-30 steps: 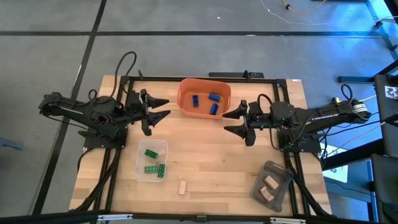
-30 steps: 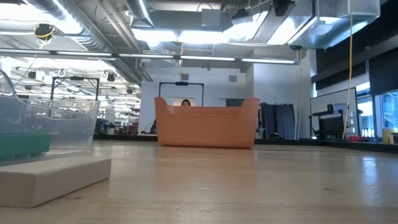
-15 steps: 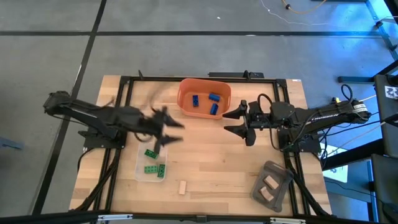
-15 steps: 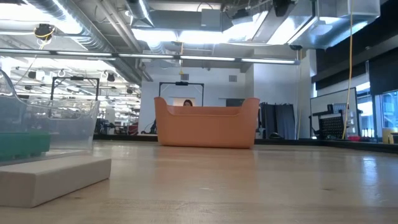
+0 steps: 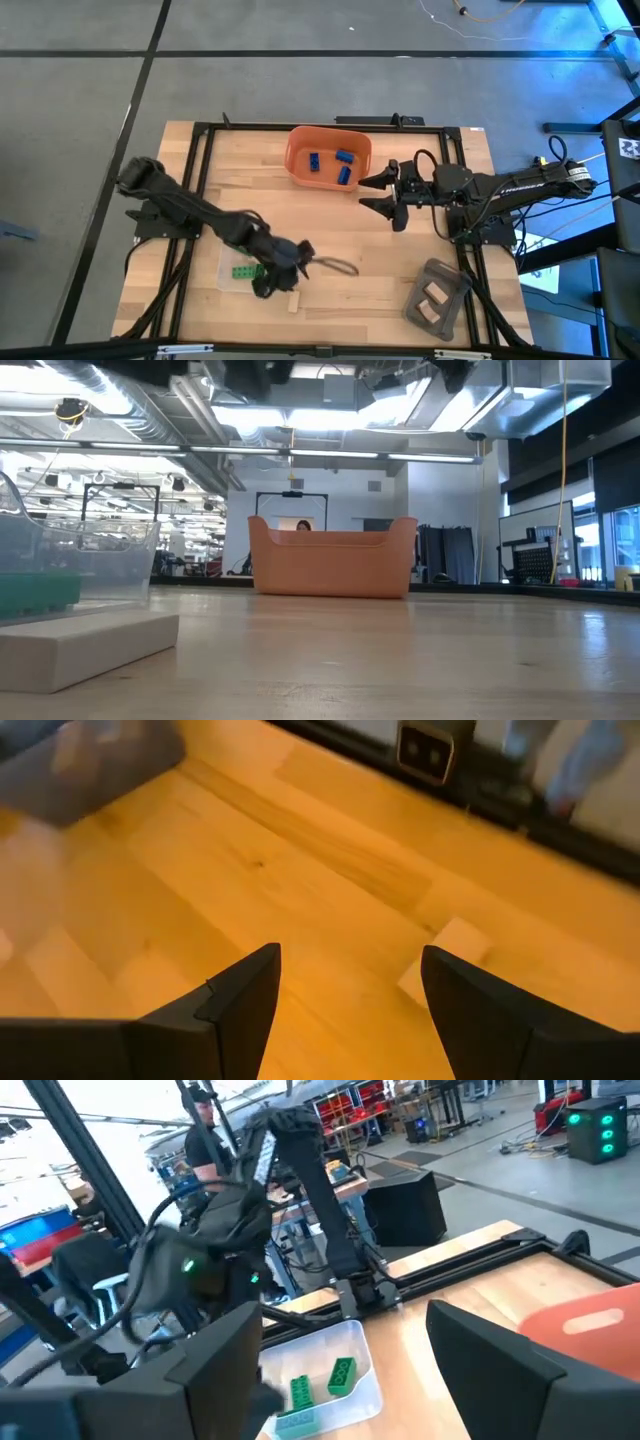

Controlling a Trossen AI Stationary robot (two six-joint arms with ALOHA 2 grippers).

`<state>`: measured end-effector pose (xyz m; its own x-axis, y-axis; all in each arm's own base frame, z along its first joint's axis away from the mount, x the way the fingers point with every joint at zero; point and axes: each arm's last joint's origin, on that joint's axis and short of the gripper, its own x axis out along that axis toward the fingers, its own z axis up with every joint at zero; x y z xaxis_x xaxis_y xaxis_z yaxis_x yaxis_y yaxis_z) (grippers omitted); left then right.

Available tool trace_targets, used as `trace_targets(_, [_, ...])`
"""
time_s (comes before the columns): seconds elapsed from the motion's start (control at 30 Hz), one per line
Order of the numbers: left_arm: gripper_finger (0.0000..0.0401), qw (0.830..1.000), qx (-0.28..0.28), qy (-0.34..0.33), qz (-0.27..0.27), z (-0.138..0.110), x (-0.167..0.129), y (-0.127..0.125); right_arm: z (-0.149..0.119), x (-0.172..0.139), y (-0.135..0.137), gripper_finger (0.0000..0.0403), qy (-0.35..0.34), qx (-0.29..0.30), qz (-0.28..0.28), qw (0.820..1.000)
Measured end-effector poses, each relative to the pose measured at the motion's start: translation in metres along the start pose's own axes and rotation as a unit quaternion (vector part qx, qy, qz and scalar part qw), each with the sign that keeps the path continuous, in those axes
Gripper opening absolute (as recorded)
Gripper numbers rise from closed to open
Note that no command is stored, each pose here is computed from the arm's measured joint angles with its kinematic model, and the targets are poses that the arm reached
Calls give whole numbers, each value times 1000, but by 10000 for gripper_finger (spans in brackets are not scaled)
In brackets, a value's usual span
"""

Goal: Sort & place blocks by color
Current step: Put the brown block into the black bin

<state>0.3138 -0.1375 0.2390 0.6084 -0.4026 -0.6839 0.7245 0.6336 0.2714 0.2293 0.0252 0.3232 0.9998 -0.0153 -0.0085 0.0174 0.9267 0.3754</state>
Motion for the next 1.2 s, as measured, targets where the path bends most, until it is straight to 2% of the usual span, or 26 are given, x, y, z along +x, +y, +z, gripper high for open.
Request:
trace_targets(0.13, [235,998,60,29,-18,5,25,-4,-1,0,-1,284,-2,-2,-19,1000])
trace_targets(0.3, [235,985,99,101,-101,7,41,-6,0,0,-3,284,-12,-12,-46,999])
trace_targets(0.4, [235,976,108,137,-129,9,48,-4,0,0,-4,284,-13,-17,-54,998])
trace_targets(0.57, [235,972,124,138,-143,9,63,-2,-1,0,-4,284,-11,-18,-63,998])
trace_targets(0.73, [235,963,133,144,-184,5,76,-16,-4,0,-6,284,4,-21,-70,997])
trace_targets(0.97, [235,957,166,162,-173,3,93,-30,-4,0,-6,284,5,-21,-70,997])
trace_targets(1.2, [235,951,192,167,-178,-4,105,-31,-4,0,-6,284,4,-20,-70,997])
